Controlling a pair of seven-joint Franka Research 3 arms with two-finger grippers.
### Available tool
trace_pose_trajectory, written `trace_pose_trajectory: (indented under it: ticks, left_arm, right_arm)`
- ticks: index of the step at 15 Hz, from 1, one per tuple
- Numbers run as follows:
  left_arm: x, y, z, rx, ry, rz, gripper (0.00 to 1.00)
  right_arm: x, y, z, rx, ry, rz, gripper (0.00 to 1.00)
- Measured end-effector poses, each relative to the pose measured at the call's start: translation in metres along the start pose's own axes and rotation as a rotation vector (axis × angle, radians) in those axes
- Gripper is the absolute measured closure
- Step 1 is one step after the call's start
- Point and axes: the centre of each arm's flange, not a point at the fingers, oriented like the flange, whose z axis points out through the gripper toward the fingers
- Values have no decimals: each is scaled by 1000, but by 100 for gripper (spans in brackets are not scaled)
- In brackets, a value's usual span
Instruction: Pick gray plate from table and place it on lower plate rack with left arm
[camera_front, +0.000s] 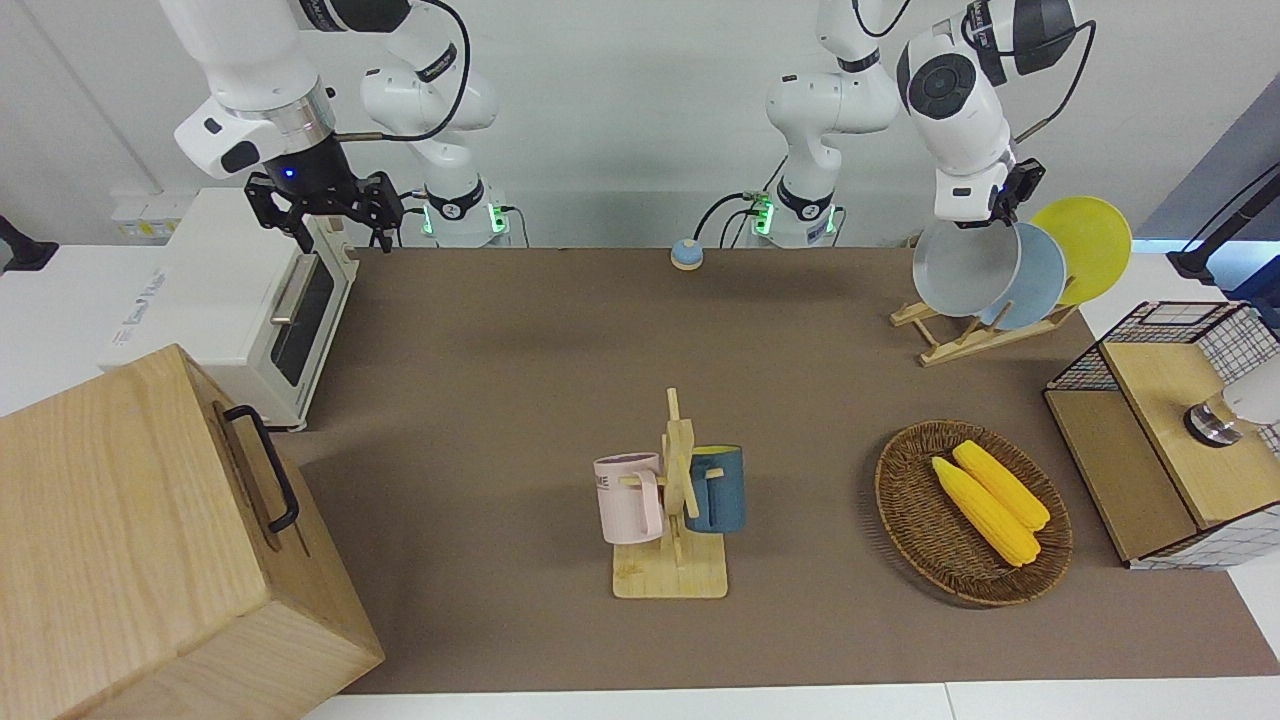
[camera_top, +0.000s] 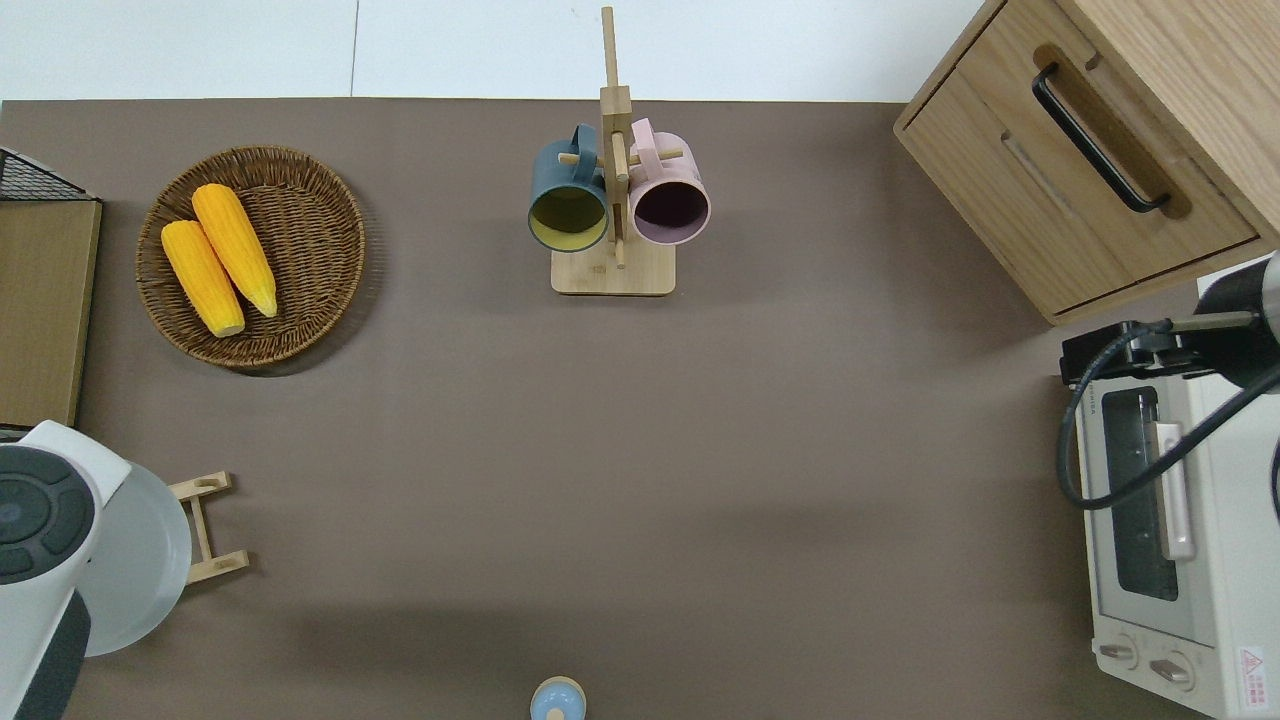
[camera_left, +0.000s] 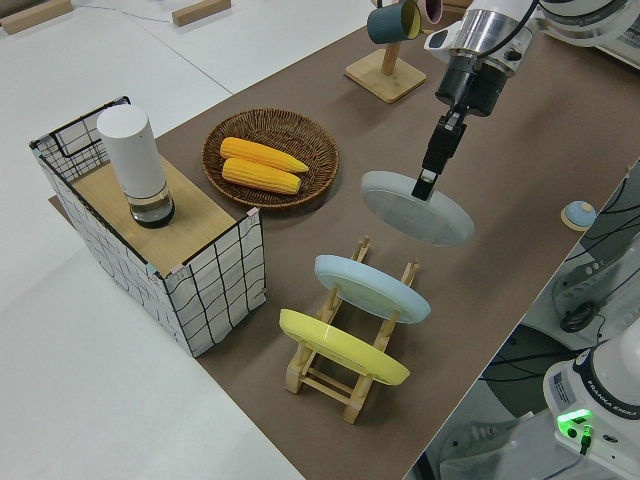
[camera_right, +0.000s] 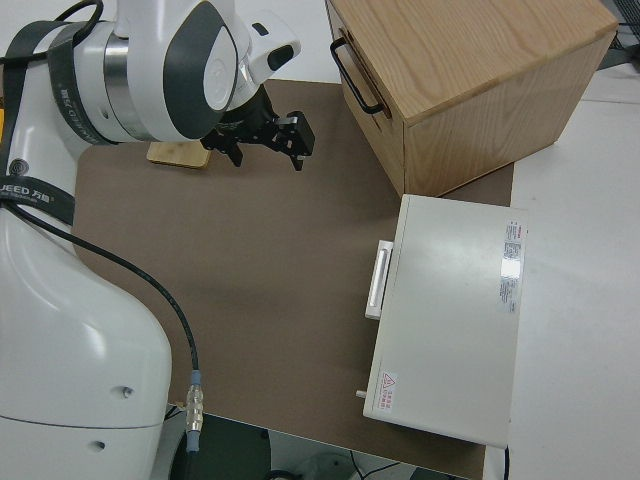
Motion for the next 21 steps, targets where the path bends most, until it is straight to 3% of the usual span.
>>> trace_pose_trajectory:
  ticks: [21]
  left_arm:
    - [-3,27,35,71,33,-107,98]
  right_arm:
    - [0,0,0,0,0,0,1]
